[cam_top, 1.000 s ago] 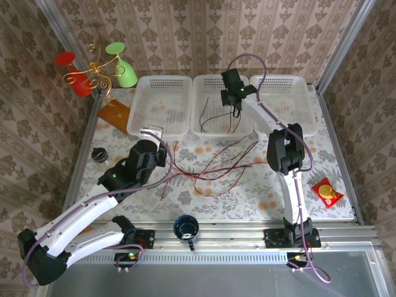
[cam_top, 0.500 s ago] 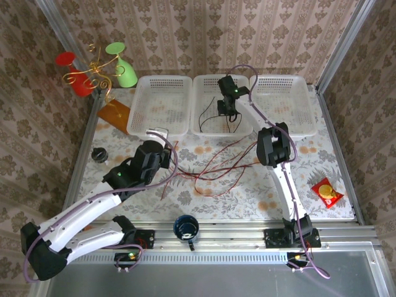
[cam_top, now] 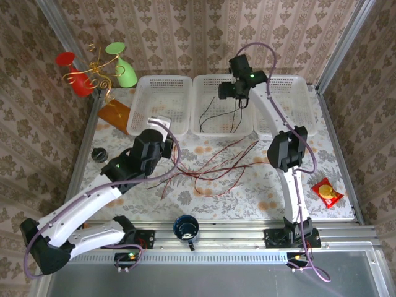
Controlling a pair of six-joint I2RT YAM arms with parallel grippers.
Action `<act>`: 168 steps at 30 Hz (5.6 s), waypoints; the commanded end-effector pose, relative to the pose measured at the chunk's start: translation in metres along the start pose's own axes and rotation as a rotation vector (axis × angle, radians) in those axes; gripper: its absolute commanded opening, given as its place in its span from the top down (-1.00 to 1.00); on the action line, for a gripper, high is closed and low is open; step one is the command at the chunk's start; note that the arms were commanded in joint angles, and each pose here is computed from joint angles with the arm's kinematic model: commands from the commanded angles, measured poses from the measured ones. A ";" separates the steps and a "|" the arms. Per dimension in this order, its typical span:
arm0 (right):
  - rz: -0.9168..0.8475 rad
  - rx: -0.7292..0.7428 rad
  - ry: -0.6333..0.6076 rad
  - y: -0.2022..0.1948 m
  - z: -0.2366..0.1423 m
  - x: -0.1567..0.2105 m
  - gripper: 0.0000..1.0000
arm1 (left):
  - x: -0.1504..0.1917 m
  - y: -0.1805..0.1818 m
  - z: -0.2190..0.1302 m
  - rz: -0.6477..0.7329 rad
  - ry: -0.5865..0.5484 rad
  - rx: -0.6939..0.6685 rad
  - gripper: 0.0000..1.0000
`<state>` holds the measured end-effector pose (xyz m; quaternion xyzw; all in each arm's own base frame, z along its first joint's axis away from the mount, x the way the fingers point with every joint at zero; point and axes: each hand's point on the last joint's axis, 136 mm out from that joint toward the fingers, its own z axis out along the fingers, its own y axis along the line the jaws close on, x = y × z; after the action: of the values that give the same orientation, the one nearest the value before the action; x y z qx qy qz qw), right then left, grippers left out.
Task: Untangle the cables
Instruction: Place the cable in the container, then place the cable into the container, then untie the cable.
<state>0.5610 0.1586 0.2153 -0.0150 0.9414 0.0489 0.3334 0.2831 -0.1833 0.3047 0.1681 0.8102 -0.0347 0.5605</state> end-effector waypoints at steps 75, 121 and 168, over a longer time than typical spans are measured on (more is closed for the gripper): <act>0.232 -0.142 -0.100 -0.042 -0.155 0.143 -0.82 | -0.380 0.145 -0.041 0.357 -0.757 -0.532 1.00; 0.255 -0.158 -0.061 -0.045 -0.151 0.176 -0.82 | 0.080 0.079 0.275 0.203 0.609 -0.013 1.00; 0.512 0.115 0.091 -0.095 -0.132 0.243 -0.80 | -0.018 0.024 0.147 0.146 0.395 0.189 -0.85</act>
<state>0.3128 0.0765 0.1860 0.1526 0.9275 0.1326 0.3146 0.4541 -0.1766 0.2625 0.2373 0.8994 -0.0043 0.3671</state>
